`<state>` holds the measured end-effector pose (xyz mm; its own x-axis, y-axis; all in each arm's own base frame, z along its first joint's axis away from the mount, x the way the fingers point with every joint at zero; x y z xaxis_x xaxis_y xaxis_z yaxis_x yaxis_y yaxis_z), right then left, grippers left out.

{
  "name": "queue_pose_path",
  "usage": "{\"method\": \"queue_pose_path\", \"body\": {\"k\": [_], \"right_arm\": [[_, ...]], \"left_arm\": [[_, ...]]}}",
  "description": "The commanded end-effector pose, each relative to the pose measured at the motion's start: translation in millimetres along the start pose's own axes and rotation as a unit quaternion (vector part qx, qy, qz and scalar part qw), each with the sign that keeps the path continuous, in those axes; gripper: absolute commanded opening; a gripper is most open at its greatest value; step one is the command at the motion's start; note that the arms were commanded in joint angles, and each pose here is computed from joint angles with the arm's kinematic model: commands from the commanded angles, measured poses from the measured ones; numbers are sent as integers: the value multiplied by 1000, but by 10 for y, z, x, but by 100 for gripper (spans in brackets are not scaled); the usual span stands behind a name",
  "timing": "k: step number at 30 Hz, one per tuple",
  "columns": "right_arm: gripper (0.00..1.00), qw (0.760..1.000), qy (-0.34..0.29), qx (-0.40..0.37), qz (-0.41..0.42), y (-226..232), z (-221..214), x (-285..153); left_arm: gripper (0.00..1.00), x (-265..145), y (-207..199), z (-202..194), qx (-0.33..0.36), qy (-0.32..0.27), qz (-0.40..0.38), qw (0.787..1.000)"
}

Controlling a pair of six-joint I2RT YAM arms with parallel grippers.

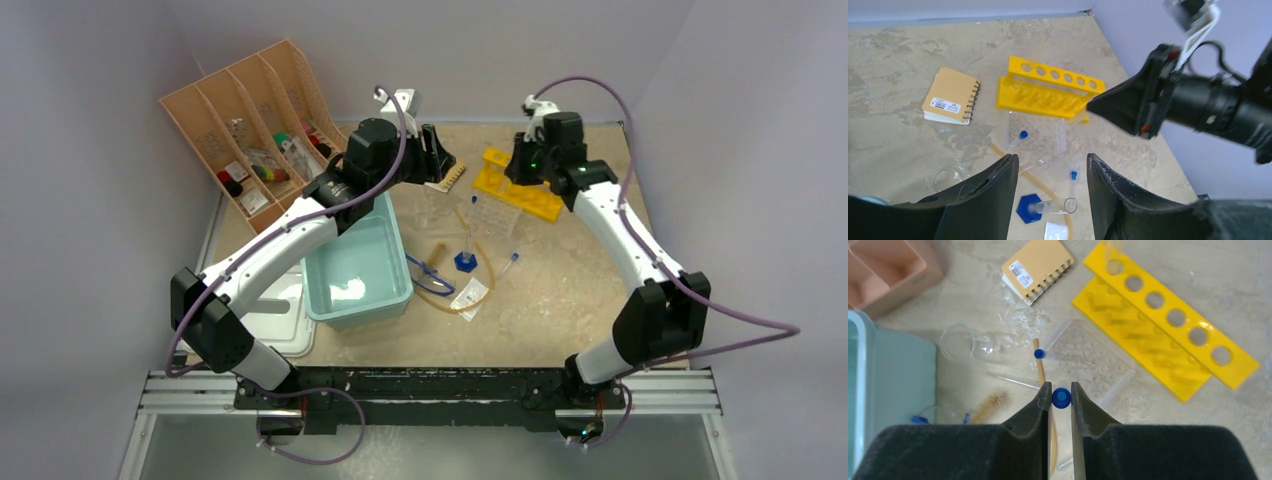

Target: Organize the chemistry lab equipment

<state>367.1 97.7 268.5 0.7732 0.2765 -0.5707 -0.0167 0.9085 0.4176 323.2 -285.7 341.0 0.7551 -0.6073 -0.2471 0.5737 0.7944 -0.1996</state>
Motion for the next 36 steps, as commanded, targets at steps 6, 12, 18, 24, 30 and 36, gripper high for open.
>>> {"method": "queue_pose_path", "body": {"k": [6, 12, 18, 24, 30, 36], "right_arm": [[10, 984, -37, -173, 7, 318, -88, 349], [10, 979, -25, -202, 11, 327, -309, 524], [10, 978, -35, -201, 51, 325, -483, 645], [10, 978, -33, -201, 54, 282, -576, 749], [10, 976, -39, -205, 67, 252, -669, 813], [10, 975, -31, -206, 75, 223, -767, 857]], "left_arm": [[53, -128, 83, 453, -20, -106, 47, 993], [53, -106, 151, 424, -12, -94, 57, 994], [53, -82, 185, 372, -10, -83, 60, 995], [53, -60, 198, 335, -9, -74, 58, 996], [53, -69, 216, 318, -10, -71, 61, 996], [53, -119, 220, 365, -4, -80, 63, 995]]}}
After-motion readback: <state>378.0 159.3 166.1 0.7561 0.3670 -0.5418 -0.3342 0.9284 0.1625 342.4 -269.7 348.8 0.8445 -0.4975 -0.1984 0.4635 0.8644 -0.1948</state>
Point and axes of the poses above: each gripper's point midway between its finger pads, its own x axis out along the fingers, its own y axis along the line the jaws close on, z = x × y, the point moved 6 cm from there along -x, back along the fingers, and after that the axes turned 15 degrees about x, right-handed, at the moved point
